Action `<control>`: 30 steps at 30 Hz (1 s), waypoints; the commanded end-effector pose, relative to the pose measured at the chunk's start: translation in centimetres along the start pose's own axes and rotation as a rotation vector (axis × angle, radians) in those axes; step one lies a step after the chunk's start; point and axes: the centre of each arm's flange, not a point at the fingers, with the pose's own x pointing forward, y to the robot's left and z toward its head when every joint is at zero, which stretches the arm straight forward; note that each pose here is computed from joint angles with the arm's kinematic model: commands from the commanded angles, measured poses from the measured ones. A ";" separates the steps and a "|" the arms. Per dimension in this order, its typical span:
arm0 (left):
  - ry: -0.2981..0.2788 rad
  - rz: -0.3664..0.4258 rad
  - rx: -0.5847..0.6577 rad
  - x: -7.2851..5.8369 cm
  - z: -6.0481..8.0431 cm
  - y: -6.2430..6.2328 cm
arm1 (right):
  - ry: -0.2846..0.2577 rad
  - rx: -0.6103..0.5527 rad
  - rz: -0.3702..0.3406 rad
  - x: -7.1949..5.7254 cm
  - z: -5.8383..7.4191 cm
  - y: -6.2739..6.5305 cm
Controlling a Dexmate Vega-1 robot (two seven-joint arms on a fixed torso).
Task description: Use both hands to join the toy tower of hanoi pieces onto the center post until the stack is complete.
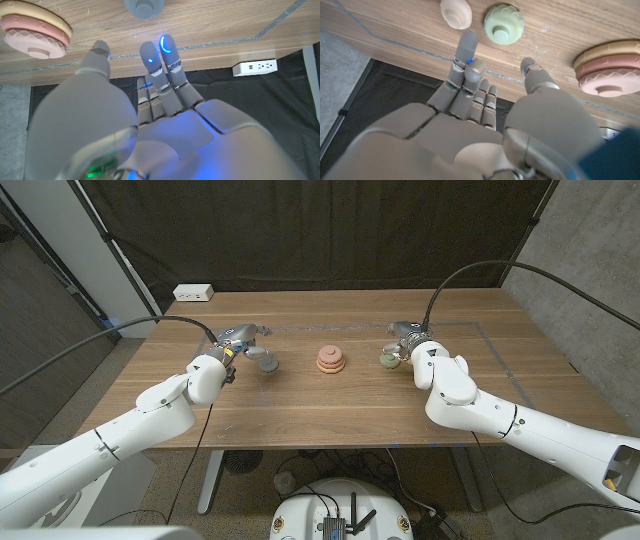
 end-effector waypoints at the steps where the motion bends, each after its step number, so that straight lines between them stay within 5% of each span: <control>1: 0.004 -0.004 -0.003 -0.2 0.0 0.0 | 0.028 -0.017 0.052 1.0 -0.1 0.6; 30: 0.007 -0.007 -0.006 -0.5 -0.2 -0.2 | 0.075 -0.029 0.136 2.7 -0.3 2.0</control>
